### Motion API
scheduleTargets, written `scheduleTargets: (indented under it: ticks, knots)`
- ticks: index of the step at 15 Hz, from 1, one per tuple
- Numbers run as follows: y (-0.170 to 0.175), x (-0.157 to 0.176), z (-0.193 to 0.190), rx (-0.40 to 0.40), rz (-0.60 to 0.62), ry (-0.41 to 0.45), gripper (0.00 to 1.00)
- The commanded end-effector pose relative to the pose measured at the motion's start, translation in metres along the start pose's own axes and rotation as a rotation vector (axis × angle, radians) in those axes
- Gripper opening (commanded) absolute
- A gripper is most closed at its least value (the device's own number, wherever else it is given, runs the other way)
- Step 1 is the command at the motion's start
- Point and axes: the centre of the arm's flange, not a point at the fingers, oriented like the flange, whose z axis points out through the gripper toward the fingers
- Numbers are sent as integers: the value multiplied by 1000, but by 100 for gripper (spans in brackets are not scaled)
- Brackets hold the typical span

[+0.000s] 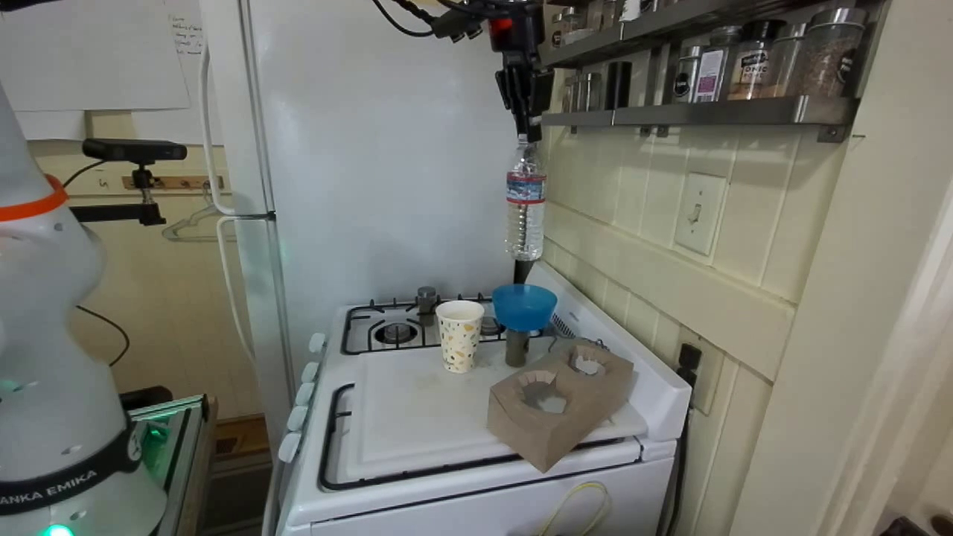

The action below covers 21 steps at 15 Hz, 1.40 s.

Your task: Put the water bottle inside the bowl

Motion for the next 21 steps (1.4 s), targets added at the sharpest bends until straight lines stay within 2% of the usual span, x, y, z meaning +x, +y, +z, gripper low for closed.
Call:
scheduleTargets:
  ticks: [1,8,9,10,12,13,16,21]
  knots:
    - [-5,-10,17,16,30,1,8]
    - [-2,-19,42,2,127,34,8]
    - [-2,-20,42,2,114,13,8]
    - [2,-6,44,0,101,0,31]
    - [1,-8,48,-1,102,-8,31]
    - [1,-8,48,-1,102,-9,8]
    - [-6,-4,61,-5,118,21,8]
    - [-16,0,76,4,107,8,8]
